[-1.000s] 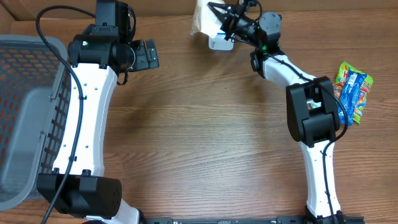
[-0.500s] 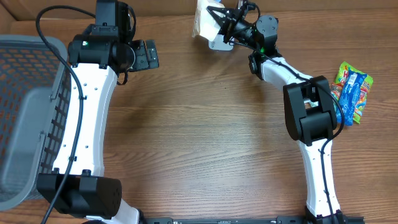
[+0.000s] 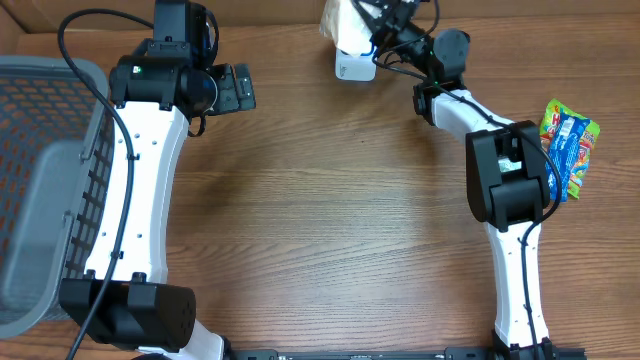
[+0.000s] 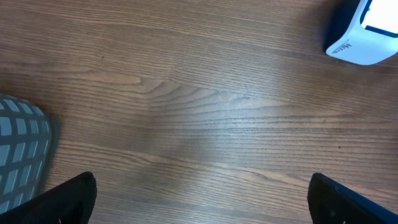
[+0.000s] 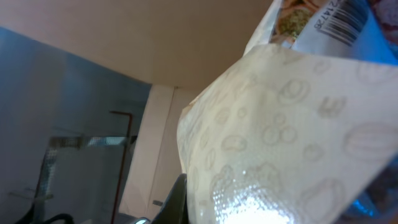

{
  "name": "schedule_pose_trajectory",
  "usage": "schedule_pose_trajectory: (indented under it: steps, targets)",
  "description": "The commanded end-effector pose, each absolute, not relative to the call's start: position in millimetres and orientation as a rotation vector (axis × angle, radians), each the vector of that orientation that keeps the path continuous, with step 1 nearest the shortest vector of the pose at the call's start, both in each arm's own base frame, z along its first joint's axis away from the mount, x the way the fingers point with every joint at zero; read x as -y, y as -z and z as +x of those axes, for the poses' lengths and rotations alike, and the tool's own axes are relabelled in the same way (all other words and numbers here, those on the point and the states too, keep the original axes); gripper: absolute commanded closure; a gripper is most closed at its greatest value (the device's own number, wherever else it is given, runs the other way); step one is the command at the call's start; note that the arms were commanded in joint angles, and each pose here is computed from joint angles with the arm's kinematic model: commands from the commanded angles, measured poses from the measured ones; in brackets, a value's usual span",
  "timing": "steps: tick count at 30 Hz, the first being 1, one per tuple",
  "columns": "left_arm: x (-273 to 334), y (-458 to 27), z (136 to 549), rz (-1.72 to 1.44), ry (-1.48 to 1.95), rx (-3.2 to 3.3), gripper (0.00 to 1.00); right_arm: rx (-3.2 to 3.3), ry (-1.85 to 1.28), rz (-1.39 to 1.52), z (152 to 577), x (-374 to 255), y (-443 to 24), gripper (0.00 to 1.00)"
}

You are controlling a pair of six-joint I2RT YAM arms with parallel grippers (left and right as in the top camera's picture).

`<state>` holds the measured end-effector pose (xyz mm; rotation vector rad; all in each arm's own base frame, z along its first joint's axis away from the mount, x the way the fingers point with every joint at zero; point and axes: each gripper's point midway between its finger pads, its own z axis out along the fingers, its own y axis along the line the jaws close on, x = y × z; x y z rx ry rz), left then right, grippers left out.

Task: Scan the item barcode
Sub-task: 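Carry the cookie bag right and release it onto the snack pile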

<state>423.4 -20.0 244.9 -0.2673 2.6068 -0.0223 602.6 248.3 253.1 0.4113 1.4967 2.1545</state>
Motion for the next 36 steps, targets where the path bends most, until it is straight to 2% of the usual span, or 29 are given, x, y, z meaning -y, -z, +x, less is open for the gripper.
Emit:
schedule_pose_trajectory:
  steps: [1,10,17,23,25,29,30,31,36]
  targets:
    - [19.7,-251.7,427.5,-0.261,0.015,-2.586,0.0,-1.36,-2.17,0.273,590.7,-225.7,-284.3,0.96]
    - [19.7,-251.7,427.5,-0.261,0.015,-2.586,0.0,-1.487,-2.091,0.151,587.3,-181.9,-287.3,0.96]
    - [19.7,-251.7,427.5,-0.261,0.015,-2.586,0.0,-1.687,-1.85,0.133,603.4,-129.2,-276.2,0.96]
    - [19.7,-251.6,427.4,-0.262,0.015,-2.586,0.0,-1.752,-1.68,0.112,593.1,-76.6,-309.1,0.96]
    - [19.7,-251.7,427.5,-0.261,0.015,-2.586,0.0,-1.804,-1.544,0.128,582.0,-52.8,-323.4,0.96]
    - [19.7,-251.7,427.5,-0.262,0.016,-2.586,0.0,-1.986,-1.122,0.291,555.9,-11.8,-315.2,0.96]
    - [19.7,-251.8,427.5,-0.262,0.016,-2.585,0.0,-2.097,-0.838,0.413,534.8,14.2,-303.9,0.96]
    - [19.7,-251.7,427.5,-0.261,0.015,-2.586,0.0,-2.151,-0.692,0.475,520.2,25.8,-299.2,0.96]
    - [19.7,-251.7,427.5,-0.261,0.015,-2.586,0.0,-2.353,-0.22,0.687,448.5,58.7,-278.6,0.96]
